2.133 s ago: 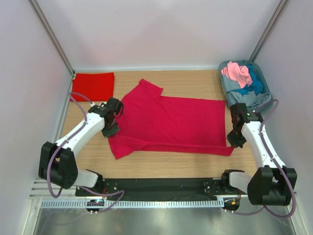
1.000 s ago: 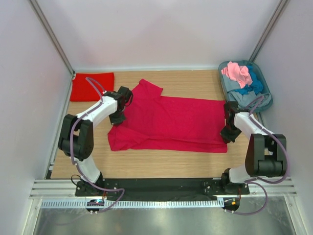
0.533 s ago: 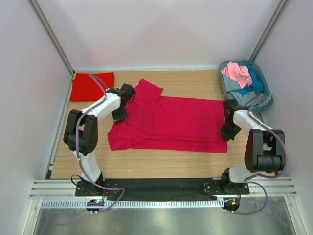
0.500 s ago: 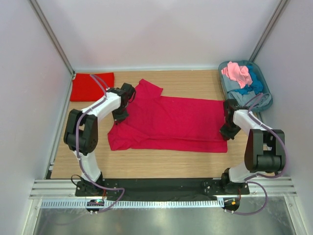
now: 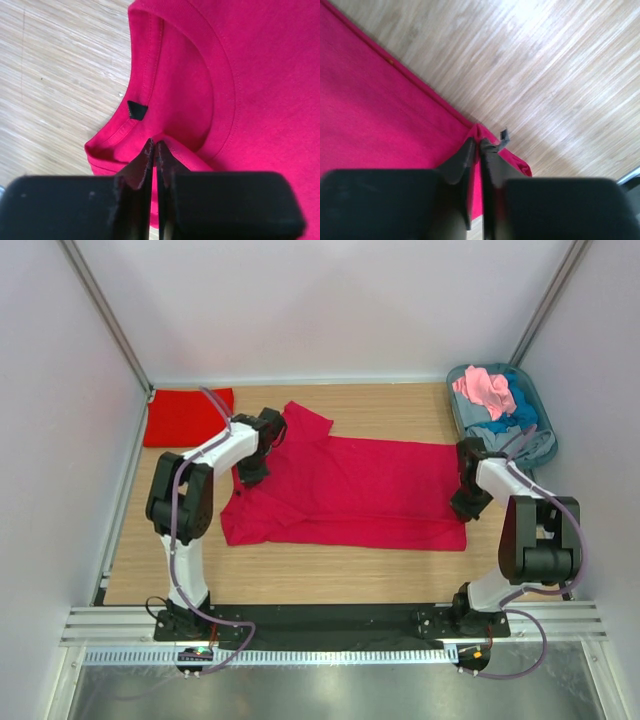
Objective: Fold and stack the t-shirts
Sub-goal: Fold the tshirt
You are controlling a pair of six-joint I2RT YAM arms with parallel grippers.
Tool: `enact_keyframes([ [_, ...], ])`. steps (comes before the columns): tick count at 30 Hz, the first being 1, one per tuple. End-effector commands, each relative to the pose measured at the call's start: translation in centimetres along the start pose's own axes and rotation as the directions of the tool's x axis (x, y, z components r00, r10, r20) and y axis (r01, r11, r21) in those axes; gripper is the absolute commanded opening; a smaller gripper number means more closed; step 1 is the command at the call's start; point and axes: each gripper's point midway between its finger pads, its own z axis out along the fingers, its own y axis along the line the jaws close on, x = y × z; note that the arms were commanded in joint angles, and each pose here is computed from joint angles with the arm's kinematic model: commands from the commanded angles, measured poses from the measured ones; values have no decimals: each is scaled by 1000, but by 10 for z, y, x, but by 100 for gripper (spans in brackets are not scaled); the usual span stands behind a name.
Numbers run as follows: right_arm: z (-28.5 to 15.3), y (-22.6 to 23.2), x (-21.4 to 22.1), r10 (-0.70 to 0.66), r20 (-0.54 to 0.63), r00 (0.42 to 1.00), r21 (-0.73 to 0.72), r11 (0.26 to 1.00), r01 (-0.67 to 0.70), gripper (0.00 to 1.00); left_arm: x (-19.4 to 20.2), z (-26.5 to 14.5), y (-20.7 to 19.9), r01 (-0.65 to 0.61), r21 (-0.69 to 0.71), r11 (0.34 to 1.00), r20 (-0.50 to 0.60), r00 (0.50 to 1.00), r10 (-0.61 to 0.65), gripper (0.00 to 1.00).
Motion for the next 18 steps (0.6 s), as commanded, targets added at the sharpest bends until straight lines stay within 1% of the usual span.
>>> enact_keyframes([
  [1, -11, 7, -22, 20, 52, 998, -14, 1000, -19, 21, -21, -16, 4, 4, -22, 1000, 56, 998, -2, 6],
  [2, -18, 9, -24, 26, 57, 998, -35, 999, -24, 27, -31, -25, 3, 20, -10, 1000, 76, 997, -19, 12],
  [3, -29, 5, -24, 29, 49, 998, -34, 999, -27, 36, -33, -31, 5, 16, -15, 1000, 82, 997, -15, 20],
  [4, -36, 1, -22, 37, 43, 998, -35, 999, -35, 40, -39, -38, 6, 25, -7, 1000, 98, 995, -24, 37],
  [5, -42, -3, -20, 48, 40, 998, -37, 998, -47, 45, -43, -45, 8, 33, 2, 999, 113, 993, -33, 43],
  [6, -55, -13, -13, 78, 30, 996, -38, 996, -77, 52, -49, -58, 10, 66, 23, 998, 131, 989, -69, 47],
  [7, -58, -19, -7, 88, 19, 996, -28, 996, -88, 54, -45, -64, 6, 70, 60, 996, 115, 990, -77, 50],
  [9, -63, -35, 10, 96, -20, 995, 3, 995, -96, 56, -30, -71, 5, 59, 97, 994, 97, 993, -69, 54],
  [10, -66, -39, 14, 114, -18, 993, -6, 993, -114, 56, -22, -71, 7, 68, 100, 993, 81, 994, -76, 55],
  [12, -58, -41, 32, 120, -63, 991, -11, 993, -121, 56, 0, -68, 5, 58, 134, 989, 44, 997, -64, 55],
  [14, -52, -40, 39, 132, -81, 988, -17, 991, -133, 56, 33, -60, 19, 59, 140, 988, -6, 998, -59, 55],
  [15, -47, -39, 42, 134, -87, 987, -19, 990, -136, 56, 40, -57, 20, 62, 154, 986, -7, 998, -62, 55],
  [16, -44, -38, 42, 136, -83, 987, -20, 990, -138, 56, 56, -56, 31, 58, 149, 987, -17, 998, -56, 54],
  [18, -37, -37, 38, 137, -59, 989, -14, 990, -138, 56, 65, -57, 38, 62, 160, 985, -19, 998, -60, 55],
])
